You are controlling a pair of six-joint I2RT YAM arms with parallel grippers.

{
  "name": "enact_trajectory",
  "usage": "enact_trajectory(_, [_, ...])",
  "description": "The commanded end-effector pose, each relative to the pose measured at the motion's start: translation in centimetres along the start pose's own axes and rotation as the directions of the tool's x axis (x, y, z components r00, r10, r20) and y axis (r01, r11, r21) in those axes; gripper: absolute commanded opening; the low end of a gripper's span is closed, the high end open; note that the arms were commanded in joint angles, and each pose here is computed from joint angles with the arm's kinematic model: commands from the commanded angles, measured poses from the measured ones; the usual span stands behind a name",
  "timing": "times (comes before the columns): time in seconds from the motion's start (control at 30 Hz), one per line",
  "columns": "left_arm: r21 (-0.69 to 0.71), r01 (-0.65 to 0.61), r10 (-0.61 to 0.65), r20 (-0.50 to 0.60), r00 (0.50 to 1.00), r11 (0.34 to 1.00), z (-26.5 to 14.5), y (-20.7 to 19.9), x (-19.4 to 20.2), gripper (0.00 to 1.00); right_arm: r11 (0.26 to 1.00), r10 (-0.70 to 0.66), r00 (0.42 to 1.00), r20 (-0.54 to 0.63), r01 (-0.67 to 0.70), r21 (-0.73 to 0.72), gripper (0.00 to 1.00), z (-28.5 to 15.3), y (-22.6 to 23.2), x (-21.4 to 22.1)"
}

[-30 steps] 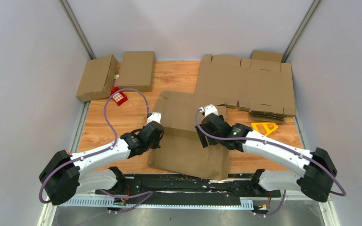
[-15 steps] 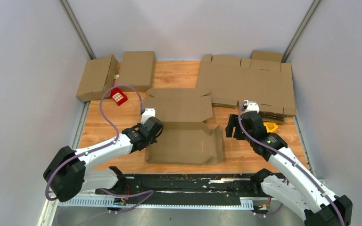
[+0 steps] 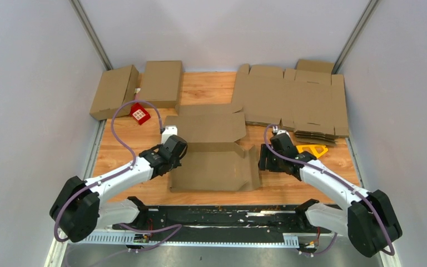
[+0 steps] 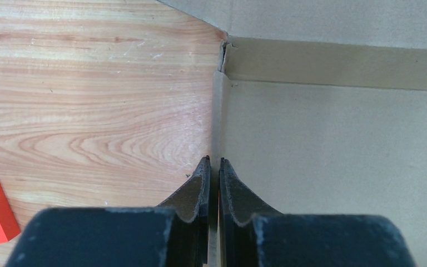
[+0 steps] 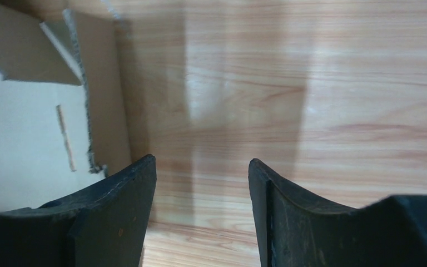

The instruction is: Fold the paper box

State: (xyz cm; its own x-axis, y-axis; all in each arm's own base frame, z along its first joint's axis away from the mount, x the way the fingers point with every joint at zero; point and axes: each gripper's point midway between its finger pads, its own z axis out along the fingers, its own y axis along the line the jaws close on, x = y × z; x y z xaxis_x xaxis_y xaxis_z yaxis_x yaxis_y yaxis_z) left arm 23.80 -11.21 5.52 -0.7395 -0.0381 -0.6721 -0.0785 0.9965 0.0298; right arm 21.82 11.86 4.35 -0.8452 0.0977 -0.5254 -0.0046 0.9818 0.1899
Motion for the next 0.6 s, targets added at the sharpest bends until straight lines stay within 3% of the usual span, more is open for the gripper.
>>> enact_trajectory(0.0, [0.013, 0.053, -0.053, 0.029, 0.998, 0.999, 0.1, 0.3, -0.8, 0.04, 0.969, -0.002, 1.000, -0.005, 0.000, -0.245, 0.62, -0.1, 4.4, -0.5])
enact_trajectory(0.17, [0.035, 0.066, -0.066, 0.020, 0.998, 0.997, 0.1, 0.0, -0.5, 0.04, 0.881, -0.034, 0.997, -0.068, -0.002, -0.472, 0.64, -1.1, 8.3, 0.5])
enact_trajectory(0.33, [0.043, 0.063, -0.064, 0.019, 0.998, 0.997, 0.1, -0.1, -0.4, 0.04, 0.803, 0.002, 0.996, -0.087, -0.053, -0.593, 0.64, -2.3, 10.4, 0.5])
enact_trajectory(0.57, [0.049, 0.060, -0.061, 0.019, 0.998, 0.997, 0.0, -0.2, -0.5, 0.03, 0.766, 0.041, 0.993, -0.112, -0.103, -0.634, 0.58, -2.4, 11.3, 0.5])
